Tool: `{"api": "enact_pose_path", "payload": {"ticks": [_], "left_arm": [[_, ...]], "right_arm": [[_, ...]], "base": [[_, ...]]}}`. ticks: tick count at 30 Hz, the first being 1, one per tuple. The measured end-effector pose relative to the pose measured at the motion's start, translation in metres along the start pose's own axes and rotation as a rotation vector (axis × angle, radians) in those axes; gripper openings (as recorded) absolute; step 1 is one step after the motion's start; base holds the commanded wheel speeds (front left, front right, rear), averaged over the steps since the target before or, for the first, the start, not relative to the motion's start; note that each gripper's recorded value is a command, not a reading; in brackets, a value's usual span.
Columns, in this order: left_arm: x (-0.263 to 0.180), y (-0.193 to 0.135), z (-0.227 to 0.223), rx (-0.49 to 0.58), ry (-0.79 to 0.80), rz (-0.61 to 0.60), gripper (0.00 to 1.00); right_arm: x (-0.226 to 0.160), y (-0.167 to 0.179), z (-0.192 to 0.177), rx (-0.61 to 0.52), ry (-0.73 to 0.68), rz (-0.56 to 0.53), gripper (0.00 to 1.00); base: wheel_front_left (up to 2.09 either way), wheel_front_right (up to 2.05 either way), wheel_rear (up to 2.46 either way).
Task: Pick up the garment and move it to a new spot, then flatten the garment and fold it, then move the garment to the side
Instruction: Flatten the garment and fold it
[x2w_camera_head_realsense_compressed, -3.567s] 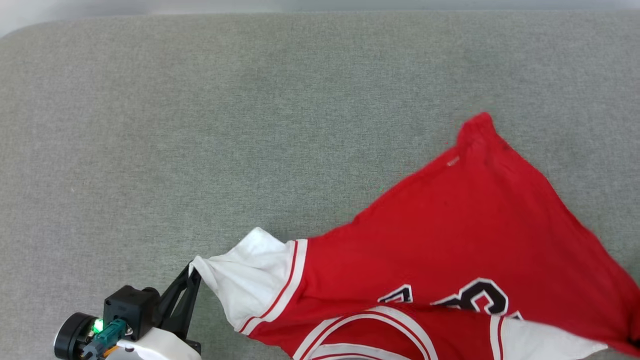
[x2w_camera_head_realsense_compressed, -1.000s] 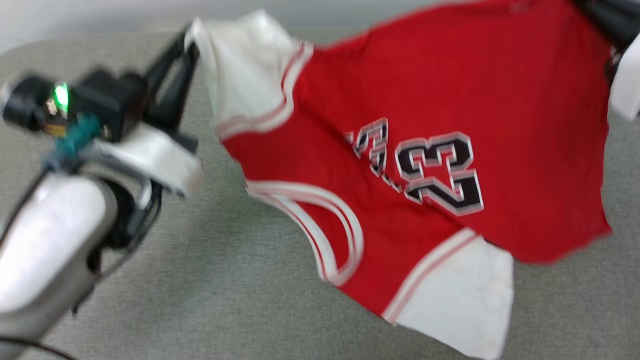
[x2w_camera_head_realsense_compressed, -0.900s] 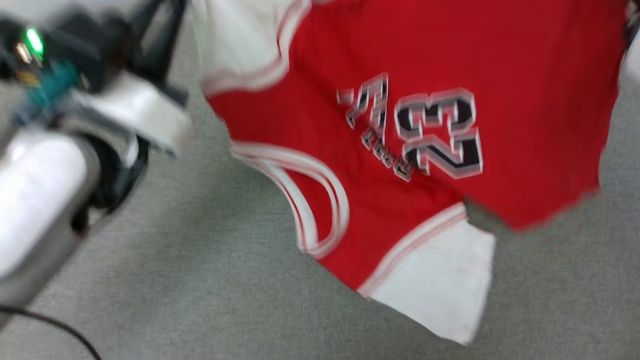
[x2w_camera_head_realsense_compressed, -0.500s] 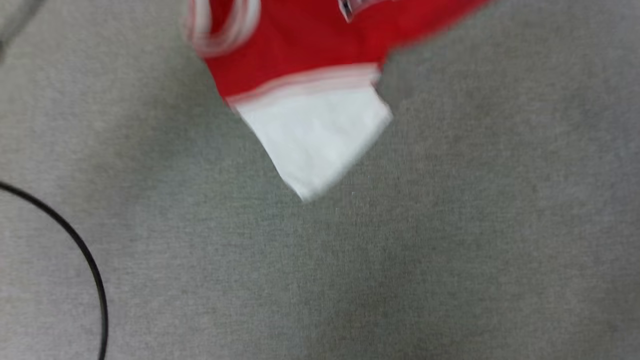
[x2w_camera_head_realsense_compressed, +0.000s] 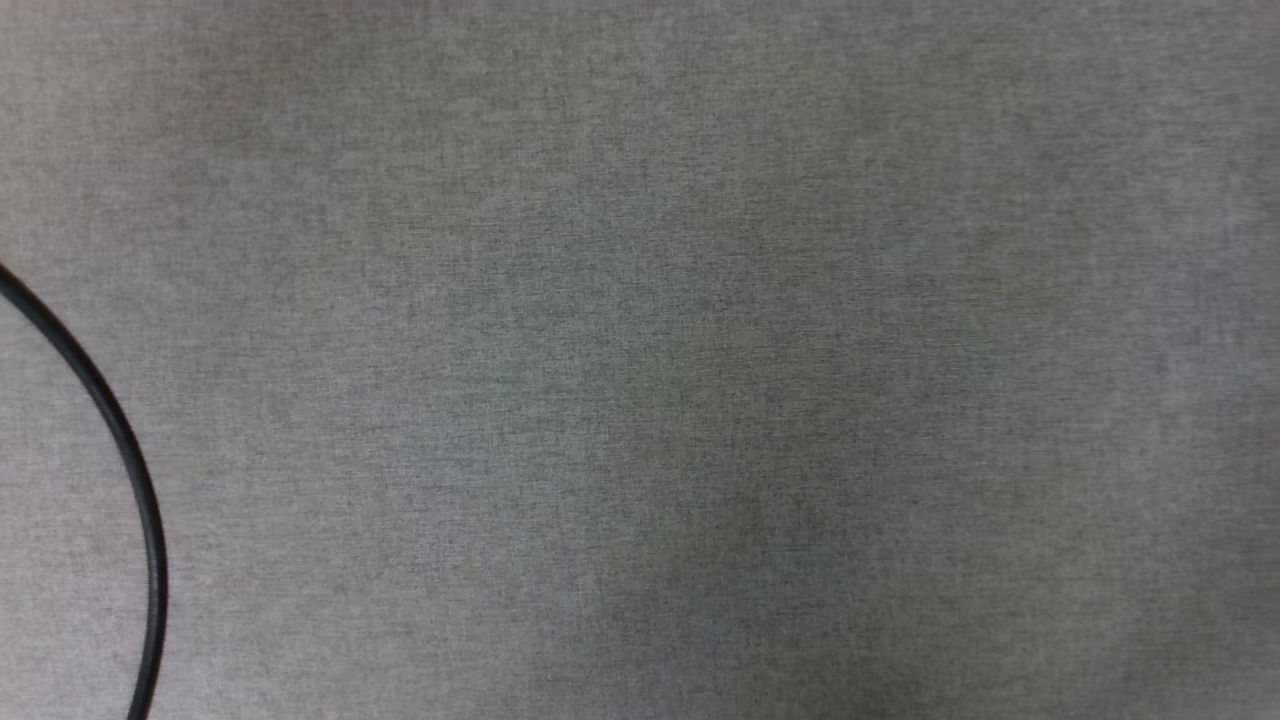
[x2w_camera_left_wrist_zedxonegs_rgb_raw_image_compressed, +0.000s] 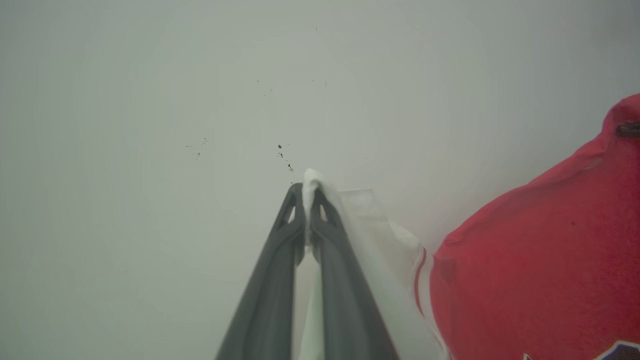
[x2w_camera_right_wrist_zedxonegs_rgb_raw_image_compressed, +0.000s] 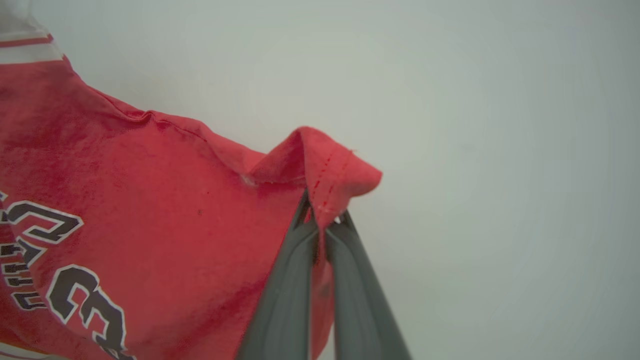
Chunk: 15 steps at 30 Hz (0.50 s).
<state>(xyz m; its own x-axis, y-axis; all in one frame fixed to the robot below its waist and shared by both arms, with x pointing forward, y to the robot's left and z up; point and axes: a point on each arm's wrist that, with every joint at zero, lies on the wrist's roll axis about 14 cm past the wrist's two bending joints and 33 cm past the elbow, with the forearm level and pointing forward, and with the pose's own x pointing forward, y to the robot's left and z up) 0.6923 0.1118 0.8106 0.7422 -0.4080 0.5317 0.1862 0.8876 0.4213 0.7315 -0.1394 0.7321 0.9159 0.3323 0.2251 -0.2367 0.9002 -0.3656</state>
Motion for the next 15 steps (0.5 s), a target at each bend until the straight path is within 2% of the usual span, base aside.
{"api": "enact_pose_path", "payload": {"ticks": [7, 12, 15], "left_arm": [[-0.010, -0.006, -0.048, -0.020, 0.094, -0.020, 0.00], [-0.035, -0.017, -0.092, -0.044, 0.190, -0.041, 0.00], [-0.060, -0.036, -0.123, -0.074, 0.268, -0.081, 0.00]], "right_arm": [[0.003, 0.021, -0.051, 0.010, 0.098, 0.043, 0.00], [-0.014, 0.047, -0.100, 0.068, 0.184, 0.094, 0.00], [-0.031, 0.069, -0.129, 0.087, 0.245, 0.141, 0.00]], "base": [[0.00, 0.00, 0.00], [0.00, 0.00, 0.00], [0.00, 0.00, 0.00]]}}
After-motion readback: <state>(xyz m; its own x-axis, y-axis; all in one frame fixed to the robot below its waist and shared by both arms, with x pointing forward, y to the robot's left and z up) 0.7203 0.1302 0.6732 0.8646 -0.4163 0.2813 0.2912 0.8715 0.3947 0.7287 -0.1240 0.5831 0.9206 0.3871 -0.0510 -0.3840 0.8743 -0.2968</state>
